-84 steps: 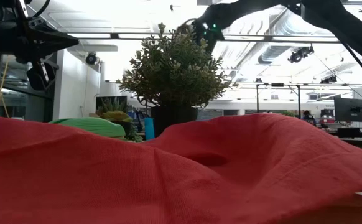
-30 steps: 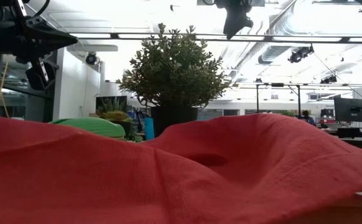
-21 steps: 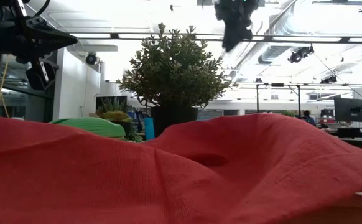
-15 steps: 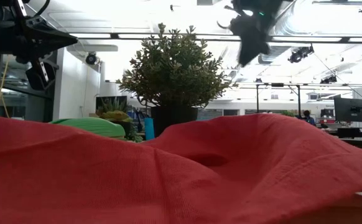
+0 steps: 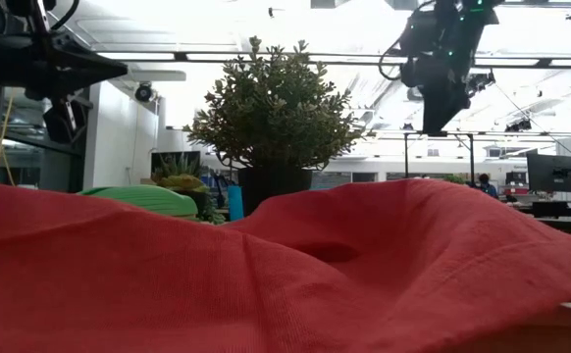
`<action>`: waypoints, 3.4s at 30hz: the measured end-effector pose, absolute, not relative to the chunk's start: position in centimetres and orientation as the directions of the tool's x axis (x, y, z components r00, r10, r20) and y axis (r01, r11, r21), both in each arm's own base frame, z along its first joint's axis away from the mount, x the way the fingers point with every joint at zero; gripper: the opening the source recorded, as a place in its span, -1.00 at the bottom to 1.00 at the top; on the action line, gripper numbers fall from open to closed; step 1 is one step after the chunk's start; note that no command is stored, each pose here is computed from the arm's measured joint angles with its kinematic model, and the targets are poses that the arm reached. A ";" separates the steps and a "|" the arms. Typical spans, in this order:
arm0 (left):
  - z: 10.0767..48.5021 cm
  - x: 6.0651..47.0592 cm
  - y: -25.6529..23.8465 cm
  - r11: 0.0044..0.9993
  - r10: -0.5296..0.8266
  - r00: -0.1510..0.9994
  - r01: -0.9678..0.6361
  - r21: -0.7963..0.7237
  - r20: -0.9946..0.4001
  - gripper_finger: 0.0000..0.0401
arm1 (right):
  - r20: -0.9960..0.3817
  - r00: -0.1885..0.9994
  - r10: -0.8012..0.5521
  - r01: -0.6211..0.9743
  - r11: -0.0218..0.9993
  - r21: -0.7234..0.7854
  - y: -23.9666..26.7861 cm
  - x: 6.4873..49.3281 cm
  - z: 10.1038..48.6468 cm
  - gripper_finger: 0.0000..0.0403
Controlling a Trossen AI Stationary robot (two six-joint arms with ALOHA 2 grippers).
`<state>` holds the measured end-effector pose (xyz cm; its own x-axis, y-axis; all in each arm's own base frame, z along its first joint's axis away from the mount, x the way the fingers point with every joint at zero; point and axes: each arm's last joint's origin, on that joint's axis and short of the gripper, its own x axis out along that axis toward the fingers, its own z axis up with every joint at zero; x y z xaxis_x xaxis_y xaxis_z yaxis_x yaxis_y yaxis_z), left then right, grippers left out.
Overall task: Pick and placing Produce into tupperware
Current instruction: Put the brown kiwi into the blue bin
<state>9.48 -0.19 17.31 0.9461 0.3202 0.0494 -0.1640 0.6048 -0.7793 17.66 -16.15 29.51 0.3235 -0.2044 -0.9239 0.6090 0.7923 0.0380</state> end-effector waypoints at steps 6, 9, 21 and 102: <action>17.3 9.4 -0.1 0.557 0.364 0.930 -0.175 -0.812 0.050 -1.00 | -0.937 0.231 -0.263 0.646 0.761 -0.054 -17.7 17.9 28.5 -0.31; 17.3 9.4 0.0 0.541 0.389 0.920 -0.185 -0.820 0.049 -1.00 | -0.944 0.219 -0.248 0.605 0.793 -0.068 -18.0 18.1 28.0 -0.31; 17.3 9.4 0.1 0.540 0.419 0.907 -0.207 -0.816 0.048 -1.00 | -0.951 0.237 -0.200 0.526 0.849 -0.047 -19.4 19.2 26.3 -0.24; 17.3 9.4 0.1 0.542 0.419 0.907 -0.208 -0.815 0.047 -1.00 | -0.987 -0.002 0.158 0.431 0.891 0.142 -22.2 22.1 15.2 0.12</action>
